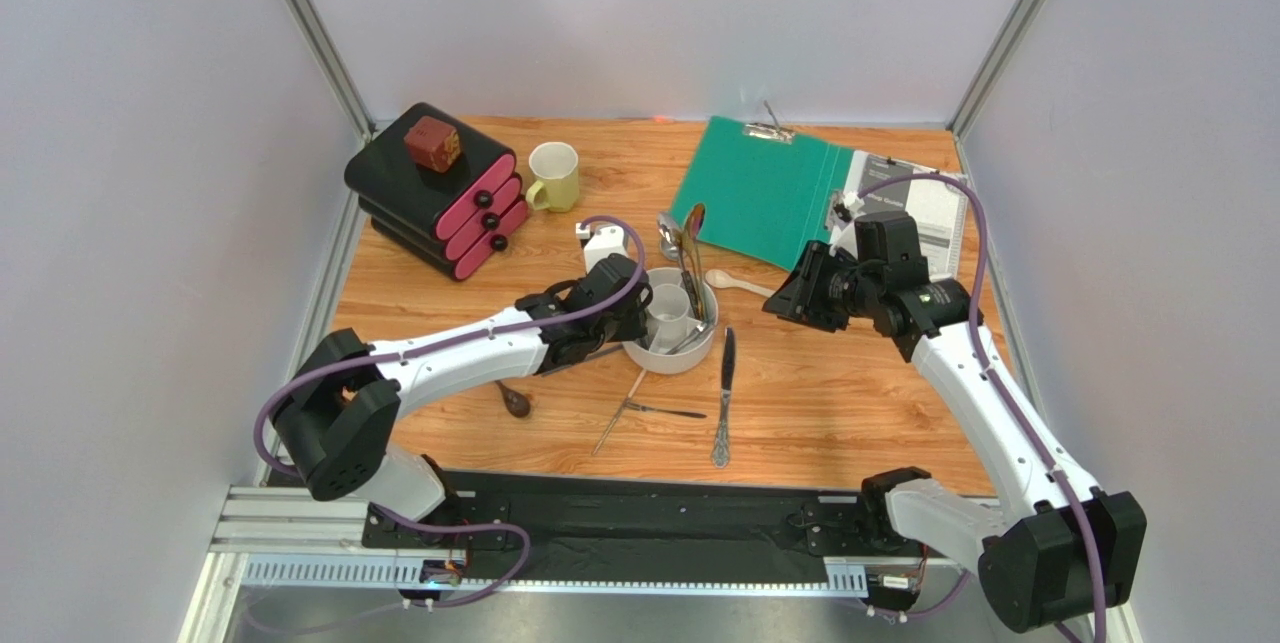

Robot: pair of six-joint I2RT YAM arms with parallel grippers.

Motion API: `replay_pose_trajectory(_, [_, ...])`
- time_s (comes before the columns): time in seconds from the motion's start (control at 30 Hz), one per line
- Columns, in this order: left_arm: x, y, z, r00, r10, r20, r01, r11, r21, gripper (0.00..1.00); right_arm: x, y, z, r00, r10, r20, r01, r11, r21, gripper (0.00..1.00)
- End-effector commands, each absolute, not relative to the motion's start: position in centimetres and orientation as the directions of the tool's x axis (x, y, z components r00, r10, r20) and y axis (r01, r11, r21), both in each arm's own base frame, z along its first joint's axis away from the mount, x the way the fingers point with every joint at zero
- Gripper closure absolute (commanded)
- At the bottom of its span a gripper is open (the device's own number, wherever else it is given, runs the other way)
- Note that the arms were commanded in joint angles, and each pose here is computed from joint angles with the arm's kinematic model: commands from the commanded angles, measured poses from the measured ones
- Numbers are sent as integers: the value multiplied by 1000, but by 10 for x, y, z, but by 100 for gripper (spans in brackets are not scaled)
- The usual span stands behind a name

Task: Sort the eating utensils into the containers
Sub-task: Place the chopstick in the storage box.

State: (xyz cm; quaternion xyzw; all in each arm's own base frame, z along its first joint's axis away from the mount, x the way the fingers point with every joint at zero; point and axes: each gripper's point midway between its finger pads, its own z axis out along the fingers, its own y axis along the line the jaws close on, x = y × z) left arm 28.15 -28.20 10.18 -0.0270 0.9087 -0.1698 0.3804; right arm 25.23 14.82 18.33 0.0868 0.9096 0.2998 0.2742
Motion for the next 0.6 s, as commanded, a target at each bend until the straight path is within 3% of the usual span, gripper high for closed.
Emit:
replay_pose_trajectory(0.0, [277,-272,114,-678,-187,-711,65,948,-312,61,257,149,191,-813,333,-477,-24,800,599,65])
replay_pose_trajectory(0.3, [284,-227,196,-529,-148,-836,81,971,-224,51,255,145,186,-809,350,-472,1,804,595,65])
replay_pose_trajectory(0.4, [284,-209,200,-558,-86,-825,122,975,-184,49,255,144,184,-806,351,-476,4,808,589,65])
replay_pose_trajectory(0.5, [278,-203,190,-653,0,-757,203,963,-176,49,255,142,184,-801,360,-478,13,809,588,65])
replay_pose_trajectory(0.57, [271,-189,161,-756,110,-646,226,969,-100,48,255,142,185,-804,364,-471,17,805,593,64])
